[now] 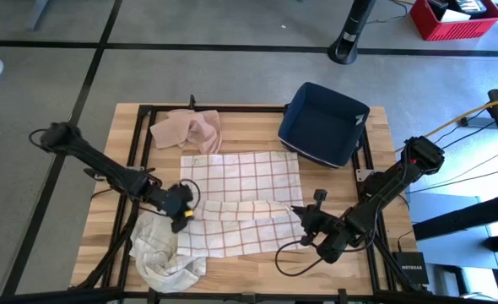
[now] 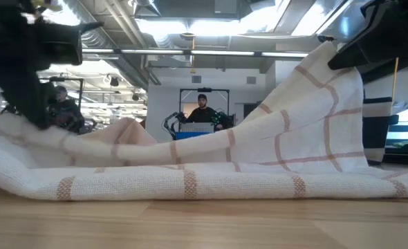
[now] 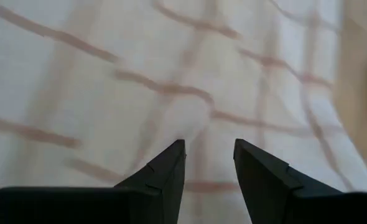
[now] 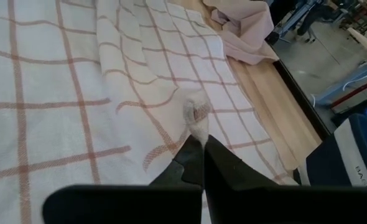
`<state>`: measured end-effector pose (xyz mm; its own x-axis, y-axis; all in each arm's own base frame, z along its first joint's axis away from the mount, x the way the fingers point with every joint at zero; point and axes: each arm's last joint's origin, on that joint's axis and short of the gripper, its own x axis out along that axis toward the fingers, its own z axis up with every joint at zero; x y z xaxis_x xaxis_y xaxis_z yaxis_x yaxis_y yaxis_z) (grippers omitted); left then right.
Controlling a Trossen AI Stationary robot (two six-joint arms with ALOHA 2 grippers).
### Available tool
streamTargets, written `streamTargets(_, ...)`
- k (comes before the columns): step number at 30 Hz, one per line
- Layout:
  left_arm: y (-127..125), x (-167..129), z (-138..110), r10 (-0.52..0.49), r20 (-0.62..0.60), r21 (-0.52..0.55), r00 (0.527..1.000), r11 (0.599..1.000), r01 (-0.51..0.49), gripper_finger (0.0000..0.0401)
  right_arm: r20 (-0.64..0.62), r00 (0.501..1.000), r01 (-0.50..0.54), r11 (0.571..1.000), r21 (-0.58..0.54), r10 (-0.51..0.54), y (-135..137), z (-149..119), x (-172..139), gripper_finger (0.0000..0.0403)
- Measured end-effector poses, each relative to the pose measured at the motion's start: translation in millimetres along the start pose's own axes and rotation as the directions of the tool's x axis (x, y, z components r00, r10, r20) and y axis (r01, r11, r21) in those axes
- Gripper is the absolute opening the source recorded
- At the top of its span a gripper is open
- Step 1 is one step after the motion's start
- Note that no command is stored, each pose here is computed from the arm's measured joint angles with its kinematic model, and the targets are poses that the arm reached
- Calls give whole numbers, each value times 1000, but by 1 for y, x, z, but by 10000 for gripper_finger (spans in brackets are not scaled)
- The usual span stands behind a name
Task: Fold towel
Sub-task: Fold the white with red-stripe towel
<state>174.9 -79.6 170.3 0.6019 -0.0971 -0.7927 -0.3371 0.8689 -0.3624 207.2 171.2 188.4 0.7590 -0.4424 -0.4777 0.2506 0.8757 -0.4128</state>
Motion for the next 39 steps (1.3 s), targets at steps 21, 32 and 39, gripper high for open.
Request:
streamTargets(21,36,-34,-29,177,-248,-295,952,923,-249,131,-24,1000,-14,1000,-2,14,-1,0,2,5)
streamTargets(32,9,-11,-9,-58,159,-46,985,997,66,131,-22,1000,-13,1000,-5,12,-1,0,2,6)
streamTargets(39,-5,11,-34,-171,-167,-6,971,985,172,131,-24,1000,-14,1000,-6,14,-1,0,2,7)
